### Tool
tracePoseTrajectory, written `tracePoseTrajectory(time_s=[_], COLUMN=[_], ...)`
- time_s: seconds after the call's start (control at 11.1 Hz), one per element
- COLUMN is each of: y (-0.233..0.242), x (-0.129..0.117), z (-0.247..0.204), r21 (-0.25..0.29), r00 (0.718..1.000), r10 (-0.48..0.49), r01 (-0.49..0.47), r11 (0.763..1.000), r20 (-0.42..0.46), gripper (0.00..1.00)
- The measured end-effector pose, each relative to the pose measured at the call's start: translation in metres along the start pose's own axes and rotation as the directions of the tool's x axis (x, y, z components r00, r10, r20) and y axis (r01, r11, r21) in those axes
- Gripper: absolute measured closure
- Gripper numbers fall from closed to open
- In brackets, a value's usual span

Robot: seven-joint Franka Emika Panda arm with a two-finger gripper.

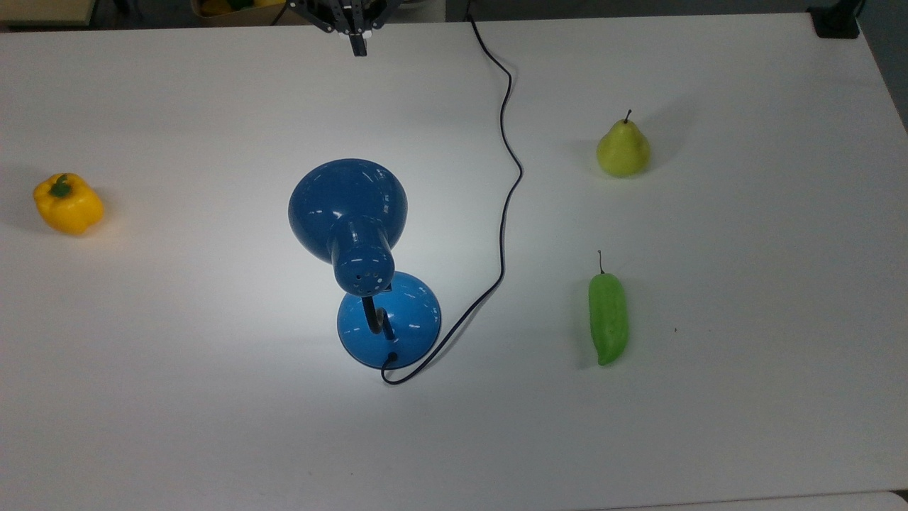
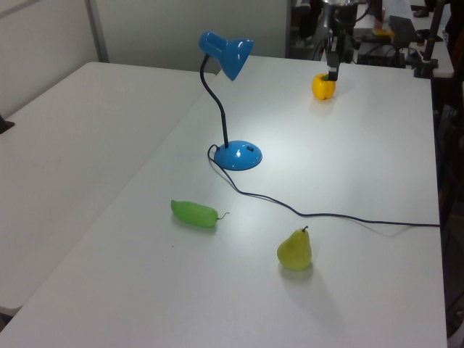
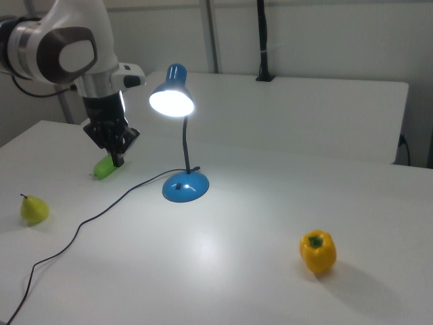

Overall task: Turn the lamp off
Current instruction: 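Move the gripper down toward the switch on the blue lamp base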

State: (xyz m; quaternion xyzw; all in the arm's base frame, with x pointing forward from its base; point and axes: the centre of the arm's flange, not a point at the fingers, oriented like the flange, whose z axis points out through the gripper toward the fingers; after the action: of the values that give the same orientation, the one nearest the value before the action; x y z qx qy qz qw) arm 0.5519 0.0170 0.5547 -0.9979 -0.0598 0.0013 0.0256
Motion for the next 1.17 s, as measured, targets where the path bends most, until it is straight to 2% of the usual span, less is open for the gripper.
tracePoseTrajectory(time_s=[0.36,0.54,0.9,1.17], y=[0.001,0.002,-0.006,-0.008], x=[0.008,0.022,0.054,0.075], z=[0.069,0.098,0.149,0.175], r21=[-0.005,-0.009,-0.024,-0.038], r00=[1.000,0.999,0.986,0.958], r10=[-0.002,-0.003,-0.024,-0.033], r01=[0.002,0.003,0.021,0.023], r11=[1.000,1.000,0.999,0.999], r20=[-0.010,-0.041,-0.166,-0.286], gripper=[0.99,0.99,0.99,0.99])
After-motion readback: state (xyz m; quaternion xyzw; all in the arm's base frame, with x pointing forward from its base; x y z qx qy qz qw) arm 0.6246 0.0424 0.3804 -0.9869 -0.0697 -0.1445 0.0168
